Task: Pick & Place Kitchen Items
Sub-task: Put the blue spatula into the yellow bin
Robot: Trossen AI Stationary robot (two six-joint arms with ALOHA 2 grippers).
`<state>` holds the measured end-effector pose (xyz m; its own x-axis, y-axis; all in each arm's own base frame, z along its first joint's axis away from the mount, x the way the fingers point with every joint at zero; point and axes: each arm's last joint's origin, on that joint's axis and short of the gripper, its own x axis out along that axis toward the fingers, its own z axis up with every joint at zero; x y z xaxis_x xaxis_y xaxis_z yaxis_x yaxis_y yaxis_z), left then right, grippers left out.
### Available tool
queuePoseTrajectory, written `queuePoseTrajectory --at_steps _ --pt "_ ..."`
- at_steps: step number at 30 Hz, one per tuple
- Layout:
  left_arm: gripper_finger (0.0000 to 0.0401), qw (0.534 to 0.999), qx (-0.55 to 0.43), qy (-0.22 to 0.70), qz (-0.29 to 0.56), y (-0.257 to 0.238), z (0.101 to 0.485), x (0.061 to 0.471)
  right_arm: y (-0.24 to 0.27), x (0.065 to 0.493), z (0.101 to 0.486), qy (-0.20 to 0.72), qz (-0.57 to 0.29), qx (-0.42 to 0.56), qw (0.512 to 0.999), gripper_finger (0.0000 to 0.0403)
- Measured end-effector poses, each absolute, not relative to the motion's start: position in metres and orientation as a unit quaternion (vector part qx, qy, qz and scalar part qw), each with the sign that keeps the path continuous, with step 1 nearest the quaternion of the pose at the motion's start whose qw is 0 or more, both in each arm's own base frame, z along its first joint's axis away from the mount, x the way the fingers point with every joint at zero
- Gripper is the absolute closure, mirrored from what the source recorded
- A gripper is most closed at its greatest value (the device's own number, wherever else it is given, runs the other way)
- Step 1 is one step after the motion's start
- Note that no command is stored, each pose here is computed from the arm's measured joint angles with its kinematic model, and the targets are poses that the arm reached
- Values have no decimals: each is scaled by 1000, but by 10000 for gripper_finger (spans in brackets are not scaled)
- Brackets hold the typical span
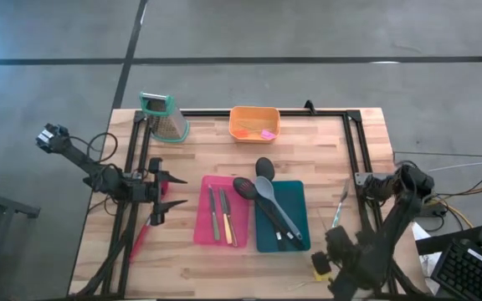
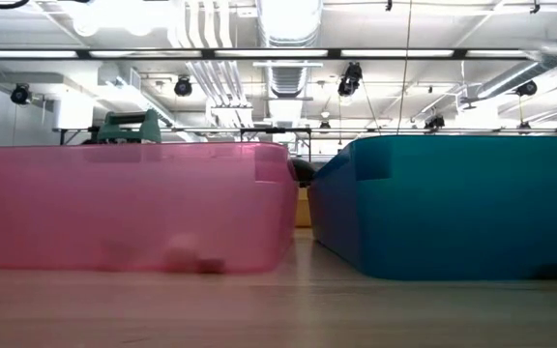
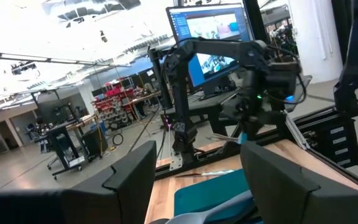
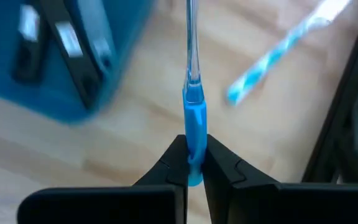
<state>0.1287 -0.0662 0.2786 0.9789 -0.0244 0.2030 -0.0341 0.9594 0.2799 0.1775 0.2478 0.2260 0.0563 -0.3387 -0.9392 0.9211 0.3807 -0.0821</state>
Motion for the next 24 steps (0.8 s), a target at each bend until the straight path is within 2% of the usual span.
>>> queuePoseTrajectory --at_steps 11,19,24 --pt "162 984 142 -103 3 -66 278 129 163 218 268 461 -427 192 754 388" --pt "163 984 140 -107 3 -66 279 129 68 259 284 497 -421 124 749 388" --pt "162 984 139 -109 4 -66 279 128 8 288 287 489 -382 102 778 388"
